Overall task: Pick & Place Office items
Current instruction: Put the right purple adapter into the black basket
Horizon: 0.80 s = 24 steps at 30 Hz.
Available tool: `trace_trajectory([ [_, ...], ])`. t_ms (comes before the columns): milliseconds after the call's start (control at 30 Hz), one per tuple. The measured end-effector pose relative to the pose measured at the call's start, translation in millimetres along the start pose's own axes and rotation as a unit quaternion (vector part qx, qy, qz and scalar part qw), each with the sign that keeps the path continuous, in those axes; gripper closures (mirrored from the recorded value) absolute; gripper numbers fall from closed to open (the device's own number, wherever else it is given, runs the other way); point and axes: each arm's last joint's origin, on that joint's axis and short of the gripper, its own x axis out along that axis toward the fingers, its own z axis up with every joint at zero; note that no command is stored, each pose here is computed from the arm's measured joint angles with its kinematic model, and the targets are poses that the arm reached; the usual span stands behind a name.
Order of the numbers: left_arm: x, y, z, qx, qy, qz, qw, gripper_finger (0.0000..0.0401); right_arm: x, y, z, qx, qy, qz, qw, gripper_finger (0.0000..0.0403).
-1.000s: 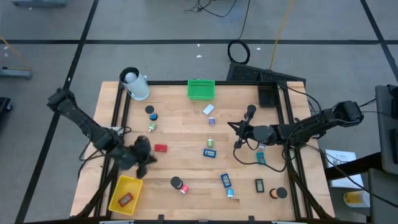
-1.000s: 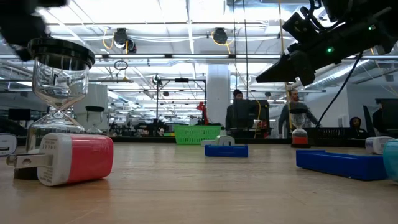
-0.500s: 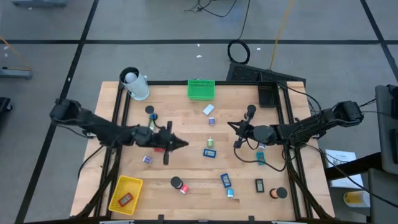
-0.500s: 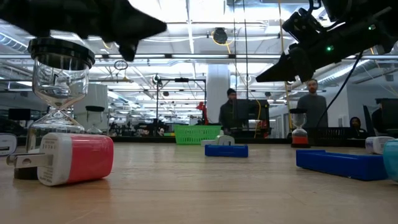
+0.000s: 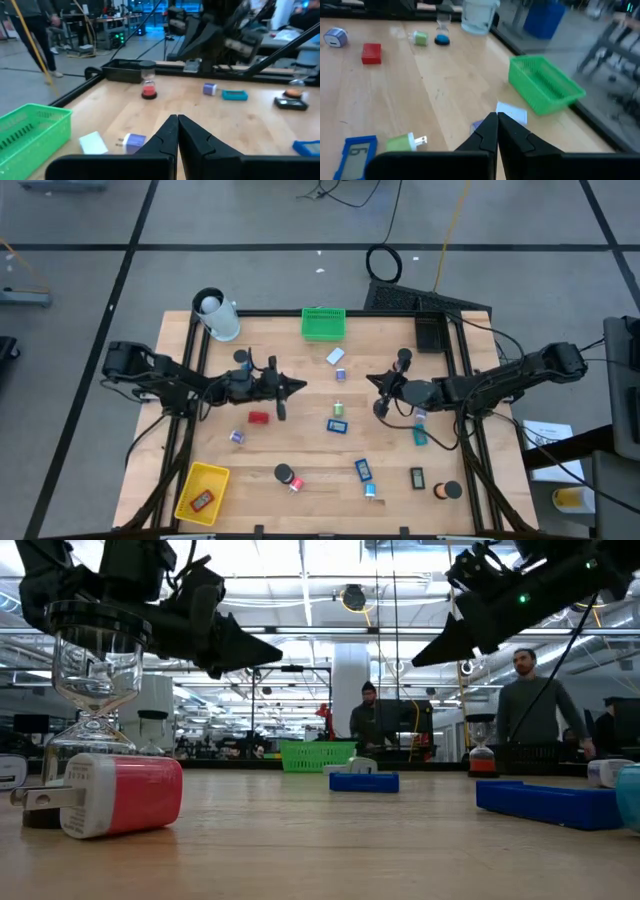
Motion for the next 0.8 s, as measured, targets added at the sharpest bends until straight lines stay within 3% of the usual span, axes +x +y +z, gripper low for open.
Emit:
trace_trajectory([
  [233,1.1,0.9,-2.7,0.012,0.006,0.002,1.0,0.0395,-18.2,-1.2,19.8,0.077,0.144,0.015,0.986,0.0388],
  [433,1.0,0.8,-2.8,0.012,0.006,0.002,1.0,0.0378,-37.2,-0.8,27.1,0.148,0.282,0.001,0.948,0.0387],
  [667,1.1,0.6,-2.8,0.013,0.007,0.001,1.0,0.0397,-54.5,-2.3,21.3,0.206,0.368,-0.052,0.905,0.0387],
  [800,1.0,0.1,-2.8,0.009,0.006,0.0,1.0,0.0384,-60.7,-3.8,15.9,0.228,0.404,-0.078,0.882,0.0387],
])
